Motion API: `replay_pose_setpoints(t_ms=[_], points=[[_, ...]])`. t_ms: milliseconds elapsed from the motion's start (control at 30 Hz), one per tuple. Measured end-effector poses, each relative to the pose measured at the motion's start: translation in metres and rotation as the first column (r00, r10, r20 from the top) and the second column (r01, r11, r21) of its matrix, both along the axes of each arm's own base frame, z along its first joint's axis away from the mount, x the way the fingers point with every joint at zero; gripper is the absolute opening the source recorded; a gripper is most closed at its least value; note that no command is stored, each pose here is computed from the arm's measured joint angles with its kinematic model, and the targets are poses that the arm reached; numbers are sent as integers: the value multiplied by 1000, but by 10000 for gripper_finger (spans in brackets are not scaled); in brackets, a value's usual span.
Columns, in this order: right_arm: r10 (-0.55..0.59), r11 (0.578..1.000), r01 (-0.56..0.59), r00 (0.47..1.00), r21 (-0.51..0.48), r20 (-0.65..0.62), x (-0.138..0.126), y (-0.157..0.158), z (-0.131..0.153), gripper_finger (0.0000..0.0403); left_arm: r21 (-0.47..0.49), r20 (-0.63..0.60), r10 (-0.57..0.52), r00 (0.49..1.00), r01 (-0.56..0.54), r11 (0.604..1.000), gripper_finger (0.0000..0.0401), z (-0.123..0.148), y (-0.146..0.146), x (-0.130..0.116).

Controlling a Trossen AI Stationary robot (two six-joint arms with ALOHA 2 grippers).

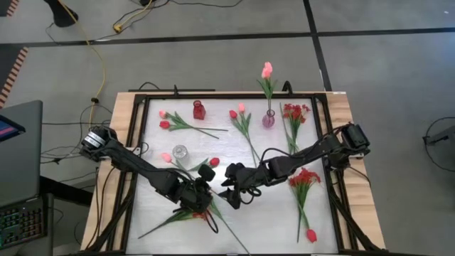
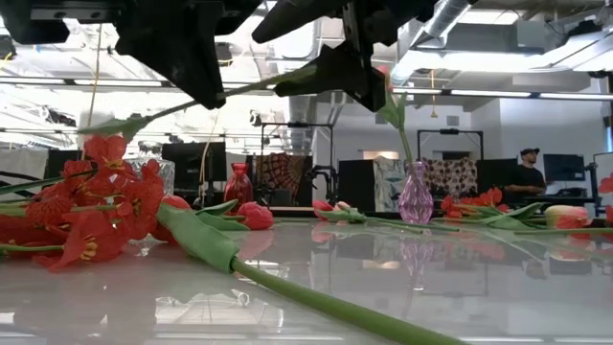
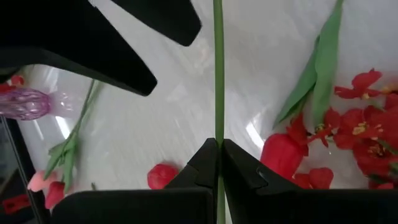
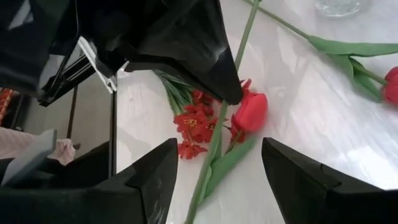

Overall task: Sort flowers into vase by color
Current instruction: Put the pink tulip into the purple vase

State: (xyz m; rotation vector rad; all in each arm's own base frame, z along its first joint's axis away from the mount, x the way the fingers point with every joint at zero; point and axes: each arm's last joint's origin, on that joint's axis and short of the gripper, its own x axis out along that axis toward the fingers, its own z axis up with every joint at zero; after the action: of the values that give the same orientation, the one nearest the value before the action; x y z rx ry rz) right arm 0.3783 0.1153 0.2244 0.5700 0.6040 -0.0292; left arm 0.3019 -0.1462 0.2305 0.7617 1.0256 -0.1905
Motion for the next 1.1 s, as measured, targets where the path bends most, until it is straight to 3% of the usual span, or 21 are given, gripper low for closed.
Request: replay_pose_setpoints(t_ms=[267, 667, 1100], points=[[-4, 1000, 4, 1000, 4, 9, 0, 3, 1, 260, 36, 23, -7, 1000, 6, 999, 0, 2, 1, 2], [-28, 999, 28, 1000, 17, -4, 0, 1, 0, 260, 194, 73, -29, 997, 14, 981, 0, 5, 4, 5], [-37, 999, 37, 999, 0, -35, -2, -1, -3, 253, 213, 90, -75, 993, 55, 976, 0, 7, 3, 8]])
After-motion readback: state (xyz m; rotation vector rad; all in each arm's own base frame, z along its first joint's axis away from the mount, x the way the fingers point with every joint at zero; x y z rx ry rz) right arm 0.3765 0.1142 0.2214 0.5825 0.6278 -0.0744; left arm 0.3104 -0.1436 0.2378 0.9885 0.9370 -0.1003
